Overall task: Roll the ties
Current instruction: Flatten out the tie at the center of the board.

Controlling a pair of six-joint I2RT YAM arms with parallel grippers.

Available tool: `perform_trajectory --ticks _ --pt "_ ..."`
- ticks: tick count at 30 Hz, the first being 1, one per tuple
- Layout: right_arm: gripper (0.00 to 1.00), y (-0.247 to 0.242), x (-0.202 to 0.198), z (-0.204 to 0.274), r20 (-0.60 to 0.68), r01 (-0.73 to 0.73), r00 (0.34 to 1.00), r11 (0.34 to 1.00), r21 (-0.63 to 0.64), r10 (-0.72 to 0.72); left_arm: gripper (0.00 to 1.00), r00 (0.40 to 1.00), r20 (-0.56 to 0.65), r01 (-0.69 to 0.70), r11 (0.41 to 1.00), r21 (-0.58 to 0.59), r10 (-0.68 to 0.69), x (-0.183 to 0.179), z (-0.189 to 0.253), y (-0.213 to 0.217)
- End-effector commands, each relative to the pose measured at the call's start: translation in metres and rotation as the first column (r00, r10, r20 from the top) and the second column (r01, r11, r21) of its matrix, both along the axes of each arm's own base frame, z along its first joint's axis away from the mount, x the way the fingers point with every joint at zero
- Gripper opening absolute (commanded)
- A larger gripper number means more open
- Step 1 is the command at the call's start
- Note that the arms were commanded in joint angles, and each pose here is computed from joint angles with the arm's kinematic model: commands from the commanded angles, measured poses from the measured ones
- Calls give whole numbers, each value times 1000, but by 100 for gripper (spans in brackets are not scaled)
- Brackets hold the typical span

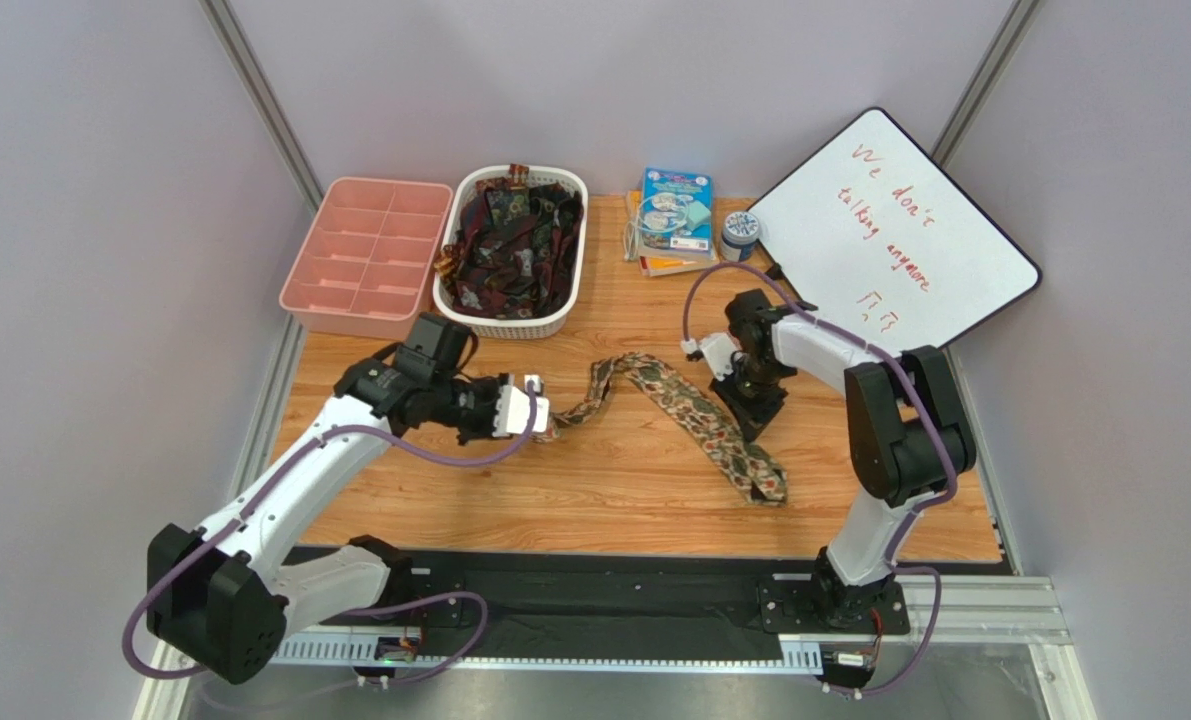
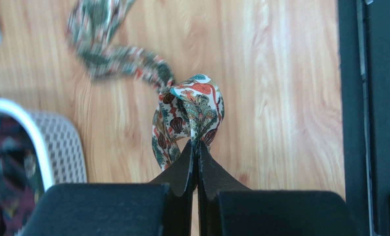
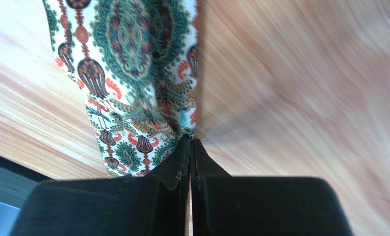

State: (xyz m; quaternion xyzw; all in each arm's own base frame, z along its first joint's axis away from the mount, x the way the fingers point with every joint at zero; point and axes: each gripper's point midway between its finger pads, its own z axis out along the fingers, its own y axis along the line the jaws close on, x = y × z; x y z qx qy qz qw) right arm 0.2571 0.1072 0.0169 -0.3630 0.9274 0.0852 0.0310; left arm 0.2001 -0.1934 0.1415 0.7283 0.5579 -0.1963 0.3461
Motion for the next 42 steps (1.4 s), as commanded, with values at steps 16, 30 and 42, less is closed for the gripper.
perform_trajectory --ticks 16,30,42 --pt "0 -139 -39 35 -136 -609 792 786 -107 595 3 971 -194 -169 973 -155 137 23 21 63" --pt "7 -118 4 33 -92 -522 852 847 -96 515 61 969 -39 -247 968 -41 245 92 -9 117" --pt "57 -105 4 74 -15 -351 936 932 -87 352 67 998 -56 7 985 172 3 37 -54 70"
